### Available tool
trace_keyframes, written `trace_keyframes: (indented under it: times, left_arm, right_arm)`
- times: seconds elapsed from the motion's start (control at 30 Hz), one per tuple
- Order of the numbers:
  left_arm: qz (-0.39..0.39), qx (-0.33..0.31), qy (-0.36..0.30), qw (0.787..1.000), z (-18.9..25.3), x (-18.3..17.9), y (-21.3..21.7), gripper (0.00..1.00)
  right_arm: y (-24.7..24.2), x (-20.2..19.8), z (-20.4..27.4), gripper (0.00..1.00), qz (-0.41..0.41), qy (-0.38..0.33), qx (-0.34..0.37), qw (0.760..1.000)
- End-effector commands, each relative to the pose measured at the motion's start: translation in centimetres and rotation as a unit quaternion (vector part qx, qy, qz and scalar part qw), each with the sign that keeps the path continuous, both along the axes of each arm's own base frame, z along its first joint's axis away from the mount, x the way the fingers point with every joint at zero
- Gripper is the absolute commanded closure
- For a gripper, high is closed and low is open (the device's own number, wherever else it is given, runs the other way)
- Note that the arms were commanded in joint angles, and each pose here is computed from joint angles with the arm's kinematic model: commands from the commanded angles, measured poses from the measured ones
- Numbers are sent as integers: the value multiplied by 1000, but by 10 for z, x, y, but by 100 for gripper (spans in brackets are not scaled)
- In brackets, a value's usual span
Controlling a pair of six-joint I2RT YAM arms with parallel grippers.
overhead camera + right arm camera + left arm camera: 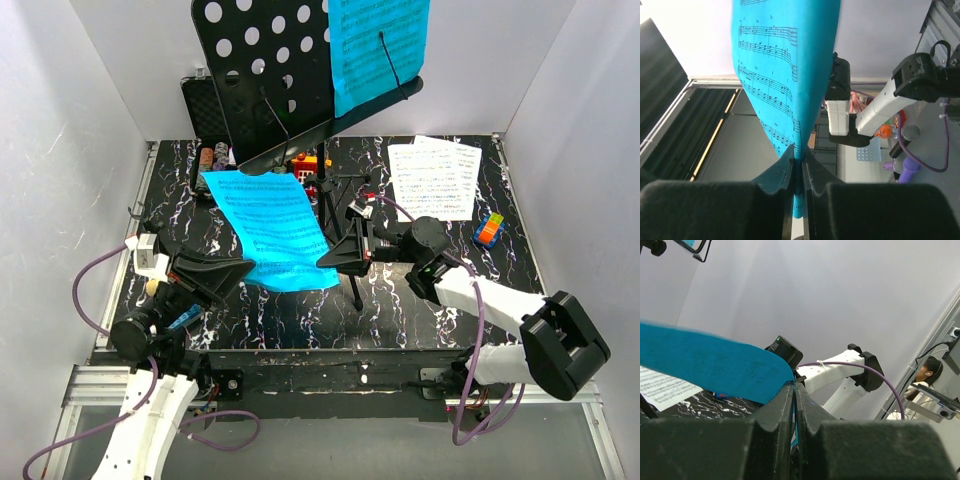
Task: Pack up the instrument practice props
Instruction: Adjust the sheet music.
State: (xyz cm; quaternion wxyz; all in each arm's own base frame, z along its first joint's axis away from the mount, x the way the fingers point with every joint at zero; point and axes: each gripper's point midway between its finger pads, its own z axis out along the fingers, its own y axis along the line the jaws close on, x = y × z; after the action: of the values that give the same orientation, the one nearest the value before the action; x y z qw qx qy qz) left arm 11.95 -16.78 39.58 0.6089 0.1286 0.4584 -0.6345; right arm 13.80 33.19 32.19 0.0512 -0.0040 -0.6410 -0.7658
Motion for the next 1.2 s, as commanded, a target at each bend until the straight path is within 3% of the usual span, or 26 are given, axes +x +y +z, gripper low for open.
trace_keyframes:
  times: [0.0, 0.17, 0.27, 0.3, 0.37, 0.5, 0.57, 0.63, 0.8, 1.17]
  left_arm:
    - [8, 7, 26, 1000, -11, 4, 0, 94]
    - [6, 8, 52, 999, -21, 5, 0, 92]
    - [7, 7, 72, 997, -29, 7, 1, 84]
    - [7, 6, 78, 997, -31, 7, 1, 78]
    - [8, 2, 90, 996, -36, 8, 2, 57]
    - [2, -24, 108, 994, -42, 9, 4, 28]
    - [-4, -40, 122, 992, -44, 11, 5, 15]
    - [-11, -50, 131, 990, -46, 12, 5, 8]
    - [-20, -59, 159, 985, -53, 19, 4, 5]
    - [-41, -35, 208, 977, -65, 41, -7, 21]
  right_arm:
    - [-5, -9, 14, 86, 1, -90, -14, 996]
    - [-9, -9, 10, 91, -12, -138, -61, 988]
    - [-13, -9, 7, 92, -22, -176, -90, 980]
    - [-14, -9, 8, 94, -24, -194, -97, 976]
    - [-17, -10, 5, 99, -26, -218, -116, 969]
    - [-21, -11, 5, 99, -27, -265, -129, 955]
    - [-23, -12, 3, 99, -25, -278, -134, 951]
    - [-25, -13, 4, 99, -26, -294, -133, 946]
    - [-32, -19, 9, 99, -24, -360, -128, 924]
    - [-41, -29, 3, 99, -18, -453, -169, 875]
